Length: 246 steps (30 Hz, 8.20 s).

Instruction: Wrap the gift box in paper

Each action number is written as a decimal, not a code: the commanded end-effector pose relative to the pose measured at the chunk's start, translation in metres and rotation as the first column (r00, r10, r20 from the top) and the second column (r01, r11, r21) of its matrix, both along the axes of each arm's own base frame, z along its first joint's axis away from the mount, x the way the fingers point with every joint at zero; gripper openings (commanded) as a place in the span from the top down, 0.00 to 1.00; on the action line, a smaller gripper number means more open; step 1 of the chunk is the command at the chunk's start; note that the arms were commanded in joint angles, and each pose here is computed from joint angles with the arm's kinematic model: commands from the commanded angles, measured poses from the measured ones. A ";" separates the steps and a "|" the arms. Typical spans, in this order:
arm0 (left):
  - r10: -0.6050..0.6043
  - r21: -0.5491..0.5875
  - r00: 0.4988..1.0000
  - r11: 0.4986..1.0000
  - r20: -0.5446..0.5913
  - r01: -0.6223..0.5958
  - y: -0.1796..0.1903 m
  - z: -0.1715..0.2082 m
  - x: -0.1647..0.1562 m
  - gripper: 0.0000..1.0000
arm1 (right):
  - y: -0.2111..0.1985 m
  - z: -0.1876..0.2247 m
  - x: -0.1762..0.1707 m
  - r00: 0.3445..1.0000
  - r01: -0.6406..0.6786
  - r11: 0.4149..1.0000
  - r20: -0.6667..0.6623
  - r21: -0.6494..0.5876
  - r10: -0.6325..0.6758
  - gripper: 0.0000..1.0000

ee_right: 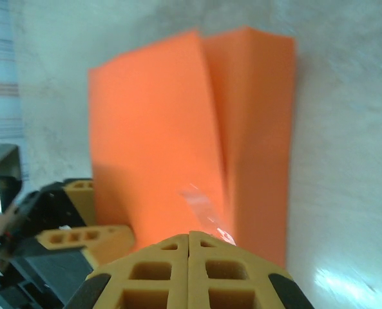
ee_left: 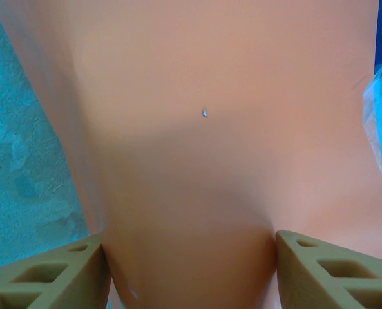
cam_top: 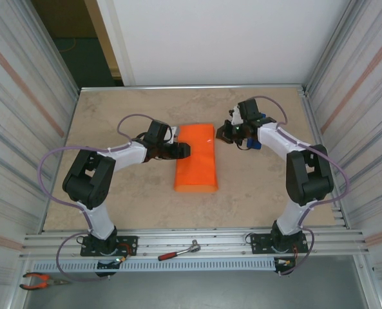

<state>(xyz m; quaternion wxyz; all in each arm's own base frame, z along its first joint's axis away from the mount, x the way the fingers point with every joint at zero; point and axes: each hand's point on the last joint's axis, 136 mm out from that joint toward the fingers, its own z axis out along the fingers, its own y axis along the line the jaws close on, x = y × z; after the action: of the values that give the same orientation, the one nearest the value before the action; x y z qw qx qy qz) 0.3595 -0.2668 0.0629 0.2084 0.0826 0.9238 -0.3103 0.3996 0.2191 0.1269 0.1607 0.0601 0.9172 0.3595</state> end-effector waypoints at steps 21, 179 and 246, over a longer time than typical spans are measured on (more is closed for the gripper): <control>0.048 0.224 0.981 0.975 -0.189 -0.004 0.033 -0.067 -0.040 0.38 | 0.017 -0.014 0.012 0.999 0.009 1.000 -0.040 0.018 -0.008 1.00; 0.176 -0.056 0.977 0.982 -0.117 -0.183 0.011 -0.039 0.077 1.00 | 0.026 -0.085 0.048 0.977 0.152 0.988 -0.147 -0.035 -0.155 0.32; -0.002 0.259 0.959 0.963 0.283 -0.074 0.018 -0.008 -0.104 0.19 | 0.001 -0.064 -0.162 0.993 -0.114 0.939 -0.020 -0.325 0.114 0.11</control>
<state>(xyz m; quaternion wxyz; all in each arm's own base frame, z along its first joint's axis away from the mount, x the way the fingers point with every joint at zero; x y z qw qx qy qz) 0.2404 -0.2458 0.0415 0.2964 0.1483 0.9276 -0.1724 0.2396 0.2208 0.0546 0.1363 -0.0231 0.9674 0.2121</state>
